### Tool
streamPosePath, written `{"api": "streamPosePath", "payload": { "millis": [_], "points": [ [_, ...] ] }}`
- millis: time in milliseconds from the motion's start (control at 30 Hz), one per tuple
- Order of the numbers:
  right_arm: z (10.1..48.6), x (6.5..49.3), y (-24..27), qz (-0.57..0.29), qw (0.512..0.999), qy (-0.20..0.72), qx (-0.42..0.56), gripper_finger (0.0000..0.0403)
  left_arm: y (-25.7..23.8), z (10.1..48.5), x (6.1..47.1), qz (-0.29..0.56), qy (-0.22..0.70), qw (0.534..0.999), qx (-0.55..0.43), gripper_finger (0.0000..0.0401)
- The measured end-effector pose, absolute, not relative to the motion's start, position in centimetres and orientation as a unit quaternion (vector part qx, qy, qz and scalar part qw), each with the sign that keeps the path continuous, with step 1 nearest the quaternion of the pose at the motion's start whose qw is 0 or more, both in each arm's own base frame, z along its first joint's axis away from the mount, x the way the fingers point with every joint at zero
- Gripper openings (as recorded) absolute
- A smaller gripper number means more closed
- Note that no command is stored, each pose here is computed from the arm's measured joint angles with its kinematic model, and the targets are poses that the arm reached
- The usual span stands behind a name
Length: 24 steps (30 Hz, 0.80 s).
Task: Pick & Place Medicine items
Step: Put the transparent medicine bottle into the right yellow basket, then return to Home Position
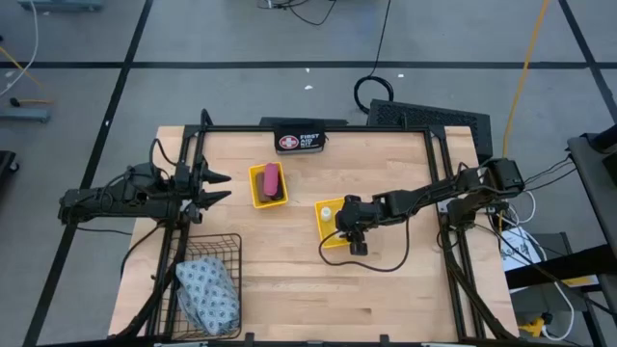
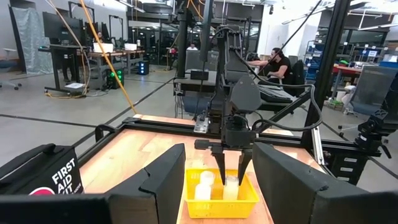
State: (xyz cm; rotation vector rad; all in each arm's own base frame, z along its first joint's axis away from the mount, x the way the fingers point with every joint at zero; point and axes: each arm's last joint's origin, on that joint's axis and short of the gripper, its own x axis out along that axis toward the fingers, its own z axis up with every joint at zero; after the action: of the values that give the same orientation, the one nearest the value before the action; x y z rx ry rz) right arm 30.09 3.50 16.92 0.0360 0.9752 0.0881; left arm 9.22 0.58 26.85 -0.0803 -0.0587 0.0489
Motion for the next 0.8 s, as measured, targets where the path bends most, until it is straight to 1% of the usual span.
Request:
{"api": "streamPosePath", "payload": {
  "millis": [367, 467, 567, 667, 800],
  "points": [
    [16.9, 30.2, 3.5, 0.044, 0.886, 0.461, 0.018, 0.0214, 0.6, 26.8, 9.2, 0.024, -0.029, 0.998, -0.04, 0.0198],
    [17.5, 29.8, 3.5, 0.044, 0.888, 0.458, 0.019, 0.023, 0.6, 26.8, 9.2, 0.024, -0.029, 0.998, -0.04, 0.0198],
    [18.7, 29.3, 3.4, 0.044, 0.891, 0.451, 0.019, 0.024, 0.6, 26.8, 9.2, 0.024, -0.029, 0.998, -0.04, 0.0198],
    [20.7, 28.2, 3.3, 0.044, 0.899, 0.435, 0.022, 0.0244, 0.6, 26.8, 9.2, 0.024, -0.029, 0.998, -0.04, 0.0198],
    [23.9, 25.4, 3.0, 0.043, 0.908, 0.416, 0.032, 0.0242, 0.6, 26.8, 9.2, 0.024, -0.029, 0.998, -0.04, 0.0198]
  ]
}}
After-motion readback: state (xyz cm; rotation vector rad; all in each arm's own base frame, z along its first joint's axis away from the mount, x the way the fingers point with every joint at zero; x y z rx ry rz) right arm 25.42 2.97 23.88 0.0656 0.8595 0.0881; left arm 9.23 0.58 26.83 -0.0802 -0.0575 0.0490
